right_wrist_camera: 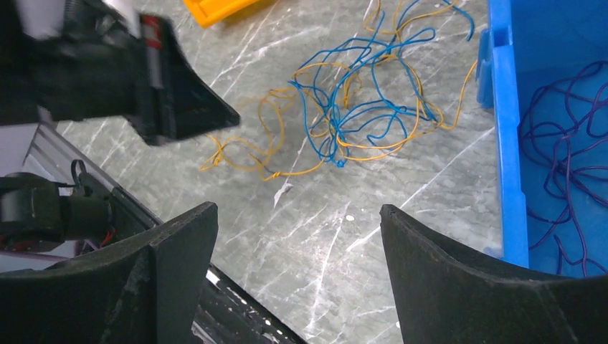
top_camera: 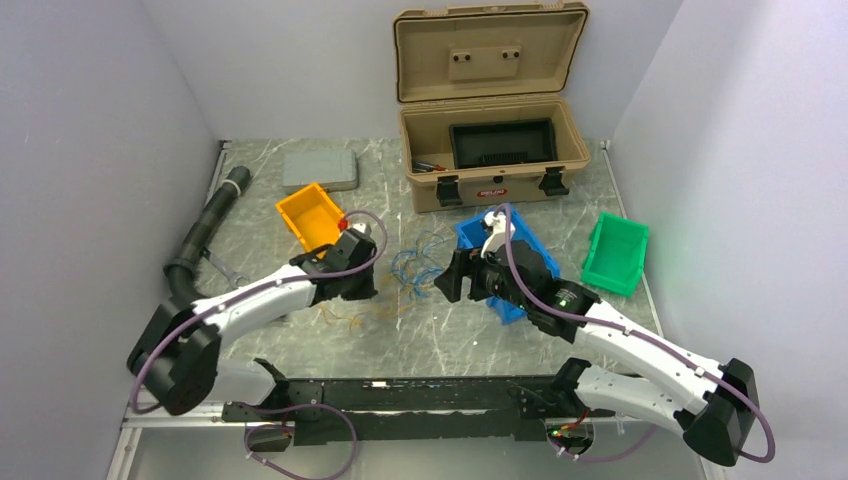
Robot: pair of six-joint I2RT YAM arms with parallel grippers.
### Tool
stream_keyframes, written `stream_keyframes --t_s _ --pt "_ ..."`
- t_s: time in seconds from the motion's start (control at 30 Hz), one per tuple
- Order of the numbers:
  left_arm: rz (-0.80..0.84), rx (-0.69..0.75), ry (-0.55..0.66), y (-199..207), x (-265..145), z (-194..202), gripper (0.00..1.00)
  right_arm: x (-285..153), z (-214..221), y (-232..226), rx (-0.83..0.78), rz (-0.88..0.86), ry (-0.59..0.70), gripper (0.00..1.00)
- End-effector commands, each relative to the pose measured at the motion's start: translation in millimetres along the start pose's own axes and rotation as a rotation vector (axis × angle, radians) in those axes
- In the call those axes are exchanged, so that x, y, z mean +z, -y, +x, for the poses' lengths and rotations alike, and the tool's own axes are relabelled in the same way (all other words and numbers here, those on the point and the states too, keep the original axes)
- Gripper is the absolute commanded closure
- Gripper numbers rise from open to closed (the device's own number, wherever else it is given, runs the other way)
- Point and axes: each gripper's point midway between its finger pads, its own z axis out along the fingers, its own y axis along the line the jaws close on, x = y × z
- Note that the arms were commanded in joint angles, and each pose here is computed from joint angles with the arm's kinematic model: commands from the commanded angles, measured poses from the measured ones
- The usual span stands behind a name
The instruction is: Untangle the cables
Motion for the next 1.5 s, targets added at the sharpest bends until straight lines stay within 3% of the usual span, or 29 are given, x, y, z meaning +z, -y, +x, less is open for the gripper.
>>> stream_keyframes --t_s 0.0,0.37,0.6,0.77,1.13,1.47 --pt "0.010 0.142 0.185 9 -59 -56 1.00 0 -2 -9 -0.021 -0.054 0.015 0.15" --pt "-0.055 0.365 0.449 8 -193 -132 1.00 16 -11 -45 -0.076 -0.224 0.015 0.14" --pt "0.102 0.472 0.565 51 -264 -169 1.00 35 -21 -68 -0.115 -0.309 0.020 0.13" --pt "0.126 0.519 0.605 68 -291 -189 1.00 36 -35 -78 -0.150 -0.341 0.066 0.11" --pt "-0.105 0.424 0.667 37 -295 -254 1.00 21 -56 -69 -0.132 -0.274 0.161 0.11" --pt "-0.289 0.277 0.592 -23 -238 -297 1.00 2 -67 -67 -0.139 -0.252 0.193 0.11"
